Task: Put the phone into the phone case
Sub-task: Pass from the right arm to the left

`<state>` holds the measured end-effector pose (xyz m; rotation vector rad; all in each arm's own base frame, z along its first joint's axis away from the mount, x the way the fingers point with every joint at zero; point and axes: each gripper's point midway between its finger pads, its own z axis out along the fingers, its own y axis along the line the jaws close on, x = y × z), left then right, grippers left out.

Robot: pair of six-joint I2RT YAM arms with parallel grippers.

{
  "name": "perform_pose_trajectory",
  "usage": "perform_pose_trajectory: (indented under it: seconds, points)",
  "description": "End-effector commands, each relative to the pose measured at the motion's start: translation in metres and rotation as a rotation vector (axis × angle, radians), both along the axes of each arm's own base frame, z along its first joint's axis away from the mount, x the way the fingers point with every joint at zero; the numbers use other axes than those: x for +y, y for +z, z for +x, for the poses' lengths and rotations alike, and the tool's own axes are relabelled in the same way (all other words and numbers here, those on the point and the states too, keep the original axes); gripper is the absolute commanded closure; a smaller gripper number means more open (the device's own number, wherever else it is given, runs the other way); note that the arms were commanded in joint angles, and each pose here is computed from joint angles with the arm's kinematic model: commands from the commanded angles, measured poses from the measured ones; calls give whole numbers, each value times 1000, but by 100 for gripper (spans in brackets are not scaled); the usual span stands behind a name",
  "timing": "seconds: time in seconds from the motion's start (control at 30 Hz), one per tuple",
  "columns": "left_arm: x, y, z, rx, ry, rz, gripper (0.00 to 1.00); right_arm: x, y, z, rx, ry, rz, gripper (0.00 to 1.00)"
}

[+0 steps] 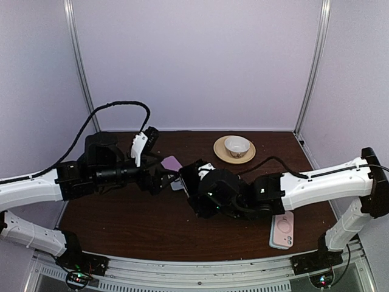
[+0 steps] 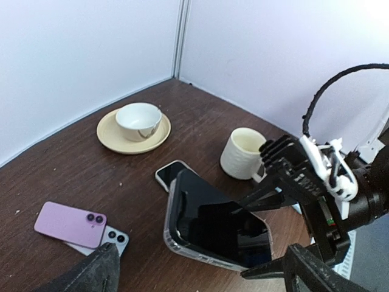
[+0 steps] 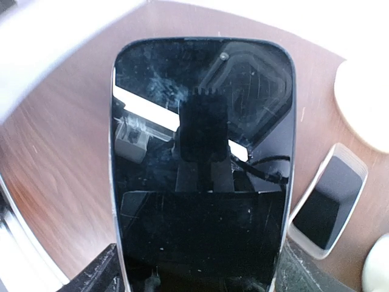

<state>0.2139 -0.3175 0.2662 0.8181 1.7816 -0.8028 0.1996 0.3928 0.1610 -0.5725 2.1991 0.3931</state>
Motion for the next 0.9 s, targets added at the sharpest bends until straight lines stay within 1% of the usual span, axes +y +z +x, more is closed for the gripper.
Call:
perform_pose_trajectory:
  seconds: [0.0,0.13,0.23,0.3,0.4,0.53,0.63,0.77,0.8,0.87]
  points:
    - [-23,60,3,-5,-47,-235,2,5,108,25,-326,-10,159,83]
    - [-33,72,10,-8,-46,-271,3,7,138,26,-426,25,206,84]
    - [-36,85,13,-37,-48,-302,11,8,151,25,-469,44,208,85]
    - [-41,92,11,-49,-74,-323,19,9,155,24,-486,57,205,85]
    - [-48,96,4,-51,-132,-345,35,8,159,25,-498,61,200,85]
    - [-47,101,3,-64,-135,-367,64,5,160,26,-505,54,192,85]
    - [-47,101,2,-68,-140,-360,80,5,161,24,-502,62,196,85]
    - [-50,95,1,-59,-156,-339,98,6,160,22,-496,81,194,85]
    - [-50,93,1,-54,-160,-333,100,6,161,21,-496,85,197,85]
    - [-51,90,-2,-53,-174,-320,100,5,161,20,-494,94,196,84]
